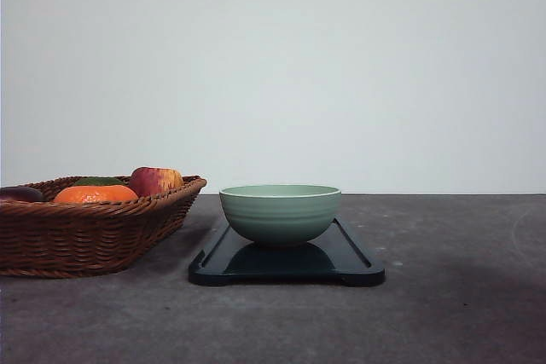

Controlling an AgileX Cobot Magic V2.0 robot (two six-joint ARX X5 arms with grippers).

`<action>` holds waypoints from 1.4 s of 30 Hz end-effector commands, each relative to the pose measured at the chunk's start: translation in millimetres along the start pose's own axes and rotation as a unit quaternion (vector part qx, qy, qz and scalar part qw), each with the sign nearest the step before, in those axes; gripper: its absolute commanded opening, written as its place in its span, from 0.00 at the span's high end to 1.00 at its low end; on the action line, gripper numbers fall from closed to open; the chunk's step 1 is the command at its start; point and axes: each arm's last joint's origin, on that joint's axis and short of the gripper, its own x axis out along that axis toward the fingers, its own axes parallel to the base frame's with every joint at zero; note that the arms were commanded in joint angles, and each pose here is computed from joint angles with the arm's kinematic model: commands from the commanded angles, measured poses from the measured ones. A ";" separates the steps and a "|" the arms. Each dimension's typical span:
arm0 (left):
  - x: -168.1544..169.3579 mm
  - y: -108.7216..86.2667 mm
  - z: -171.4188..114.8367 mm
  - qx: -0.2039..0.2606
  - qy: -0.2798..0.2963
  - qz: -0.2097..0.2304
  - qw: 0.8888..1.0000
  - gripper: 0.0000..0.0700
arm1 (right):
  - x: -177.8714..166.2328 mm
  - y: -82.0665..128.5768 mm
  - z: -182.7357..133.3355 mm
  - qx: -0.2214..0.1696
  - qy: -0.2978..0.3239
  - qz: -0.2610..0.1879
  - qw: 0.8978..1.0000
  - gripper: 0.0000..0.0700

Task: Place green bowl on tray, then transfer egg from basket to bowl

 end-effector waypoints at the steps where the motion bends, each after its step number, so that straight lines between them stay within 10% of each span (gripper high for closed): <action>1: 1.7 0.4 -4.5 0.003 0.001 0.001 1.000 0.98 | 0.3 -0.2 0.0 0.006 -0.005 -0.001 1.000 0.98; 42: 1.7 0.4 -4.5 0.003 0.001 0.001 1.000 0.98 | 0.3 -0.2 0.0 0.006 -0.005 -0.001 1.000 0.98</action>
